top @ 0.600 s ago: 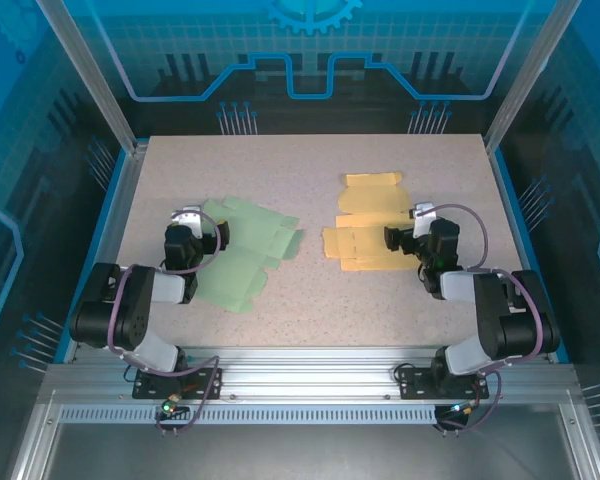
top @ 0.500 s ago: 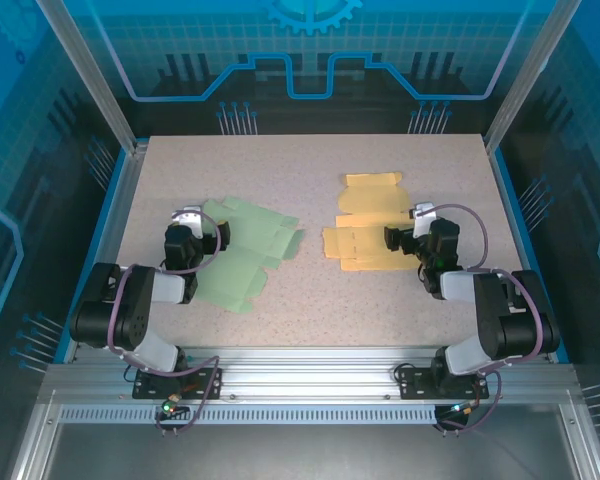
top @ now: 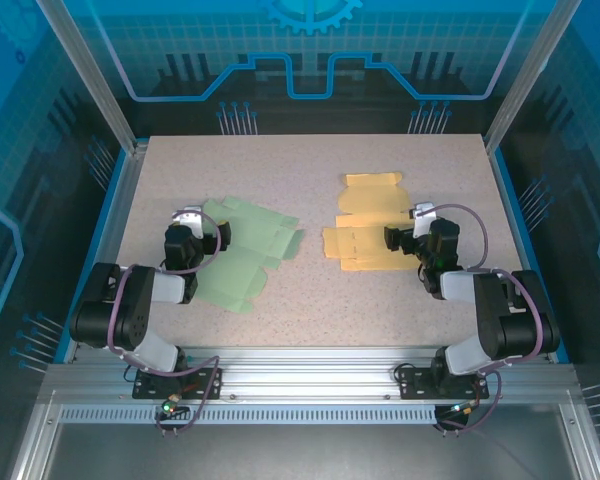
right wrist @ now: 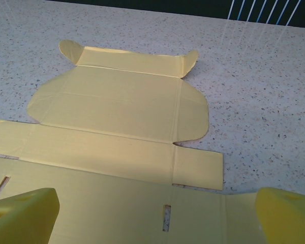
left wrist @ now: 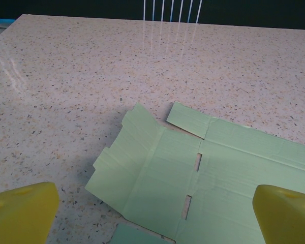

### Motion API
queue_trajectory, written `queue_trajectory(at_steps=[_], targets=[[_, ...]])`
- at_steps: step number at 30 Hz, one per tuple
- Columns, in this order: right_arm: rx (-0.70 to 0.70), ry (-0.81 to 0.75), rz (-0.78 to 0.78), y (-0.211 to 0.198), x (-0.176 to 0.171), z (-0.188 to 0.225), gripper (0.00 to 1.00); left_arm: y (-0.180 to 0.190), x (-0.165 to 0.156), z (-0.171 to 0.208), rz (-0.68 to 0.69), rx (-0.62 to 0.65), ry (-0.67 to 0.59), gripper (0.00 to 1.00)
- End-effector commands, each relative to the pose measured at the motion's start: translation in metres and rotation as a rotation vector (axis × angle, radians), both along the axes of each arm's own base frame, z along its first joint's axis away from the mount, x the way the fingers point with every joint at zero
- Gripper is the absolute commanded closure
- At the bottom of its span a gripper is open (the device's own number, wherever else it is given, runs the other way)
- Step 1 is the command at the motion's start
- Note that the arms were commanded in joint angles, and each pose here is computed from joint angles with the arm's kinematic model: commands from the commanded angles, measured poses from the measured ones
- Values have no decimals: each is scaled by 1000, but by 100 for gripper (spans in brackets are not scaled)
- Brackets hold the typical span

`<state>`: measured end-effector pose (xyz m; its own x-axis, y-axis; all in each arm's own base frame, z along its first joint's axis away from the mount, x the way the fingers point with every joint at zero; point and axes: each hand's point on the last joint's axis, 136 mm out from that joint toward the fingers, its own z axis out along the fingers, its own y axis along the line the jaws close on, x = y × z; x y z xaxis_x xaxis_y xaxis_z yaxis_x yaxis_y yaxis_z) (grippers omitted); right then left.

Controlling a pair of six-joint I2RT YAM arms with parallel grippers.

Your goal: Fold the paper box

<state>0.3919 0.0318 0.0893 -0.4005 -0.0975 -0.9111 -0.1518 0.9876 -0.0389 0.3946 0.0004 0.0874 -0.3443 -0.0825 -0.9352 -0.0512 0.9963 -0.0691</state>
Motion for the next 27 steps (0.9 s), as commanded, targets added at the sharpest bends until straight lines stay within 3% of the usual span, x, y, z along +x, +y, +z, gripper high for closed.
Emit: queue_trajectory(at_steps=[1,20,27], targets=[[5,-10,8,2,6,5,0,-6,4,8,-30,3,-22,1],[6,-11,7,2,6,5,0,-4,3,9,-19,6,-30,1],[5,-5,-13,-1,7,8,0,2,-11,32,19,4,-88,1]])
